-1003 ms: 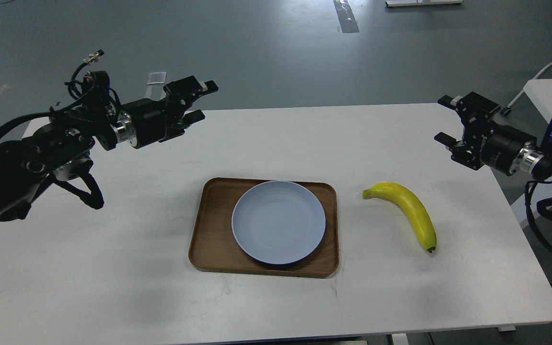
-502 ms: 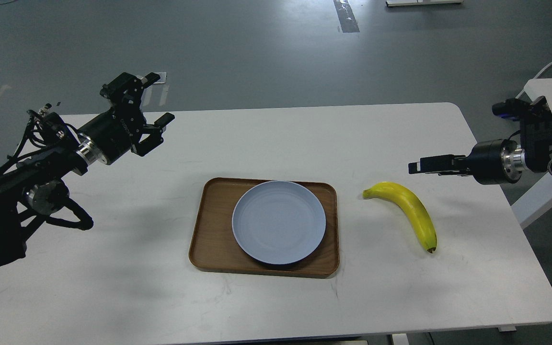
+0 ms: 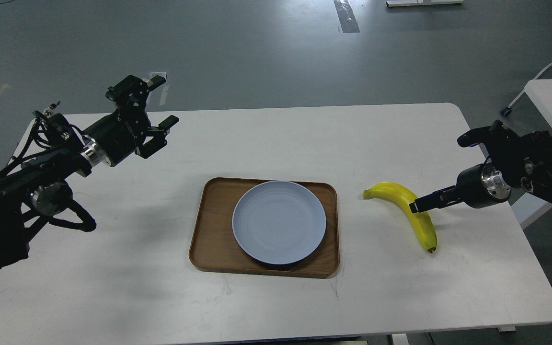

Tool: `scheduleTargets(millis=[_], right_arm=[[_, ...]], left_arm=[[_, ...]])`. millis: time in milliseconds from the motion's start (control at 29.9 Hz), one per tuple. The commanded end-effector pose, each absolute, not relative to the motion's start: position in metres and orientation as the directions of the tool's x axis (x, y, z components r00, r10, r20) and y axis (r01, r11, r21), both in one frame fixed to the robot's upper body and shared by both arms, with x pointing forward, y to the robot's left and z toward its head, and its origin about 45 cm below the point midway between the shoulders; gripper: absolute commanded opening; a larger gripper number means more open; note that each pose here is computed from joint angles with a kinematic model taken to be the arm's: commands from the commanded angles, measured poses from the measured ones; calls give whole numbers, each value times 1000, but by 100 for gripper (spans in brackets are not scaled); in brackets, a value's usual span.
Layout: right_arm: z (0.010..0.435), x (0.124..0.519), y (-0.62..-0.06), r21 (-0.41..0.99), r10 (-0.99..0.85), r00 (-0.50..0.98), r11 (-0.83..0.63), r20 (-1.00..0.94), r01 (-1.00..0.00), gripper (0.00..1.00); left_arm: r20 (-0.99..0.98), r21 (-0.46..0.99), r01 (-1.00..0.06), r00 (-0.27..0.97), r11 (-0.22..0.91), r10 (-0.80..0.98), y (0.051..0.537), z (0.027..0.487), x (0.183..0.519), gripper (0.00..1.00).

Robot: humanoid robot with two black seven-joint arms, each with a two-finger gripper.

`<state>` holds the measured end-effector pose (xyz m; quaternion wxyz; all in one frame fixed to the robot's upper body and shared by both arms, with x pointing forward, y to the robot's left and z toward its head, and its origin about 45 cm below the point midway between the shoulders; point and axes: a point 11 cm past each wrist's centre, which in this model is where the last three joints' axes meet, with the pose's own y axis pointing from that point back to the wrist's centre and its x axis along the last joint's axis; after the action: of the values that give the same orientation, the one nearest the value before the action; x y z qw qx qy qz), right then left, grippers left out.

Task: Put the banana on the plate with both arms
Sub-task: 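Reach the right gripper down and grasp the yellow banana, then lift the banana with the right gripper and move it over the plate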

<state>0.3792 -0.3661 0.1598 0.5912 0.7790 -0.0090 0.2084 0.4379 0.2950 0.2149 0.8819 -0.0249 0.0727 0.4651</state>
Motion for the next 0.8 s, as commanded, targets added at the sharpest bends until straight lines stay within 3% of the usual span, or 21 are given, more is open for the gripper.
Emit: scheduleTargets(millis=[0,100,167,268,468,769], right_arm=[[154,380,-355,919,251,911,-307,327,-246,83],[150,382,-352,922,259,910,-302,323,-242,65],[148,380,-351,924,261,912,-302,318,-236,37],[148,380,-352,924,260,912,-301,318,-236,18],[154,382,-355,921,256,910,-301,328,-247,13],[206,404,-336,882,282,863,-354,418,-311,12]], left_arm=[[-150,24,-824,557,566,817,295,215,438,98],[-150,24,-825,555,564,818,296,215,438,98],[-147,25,-827,553,562,820,299,216,438,98],[-144,25,-828,551,560,822,301,217,438,98],[-143,24,-829,550,558,823,302,217,438,98],[-143,21,-831,548,556,824,303,219,438,98]])
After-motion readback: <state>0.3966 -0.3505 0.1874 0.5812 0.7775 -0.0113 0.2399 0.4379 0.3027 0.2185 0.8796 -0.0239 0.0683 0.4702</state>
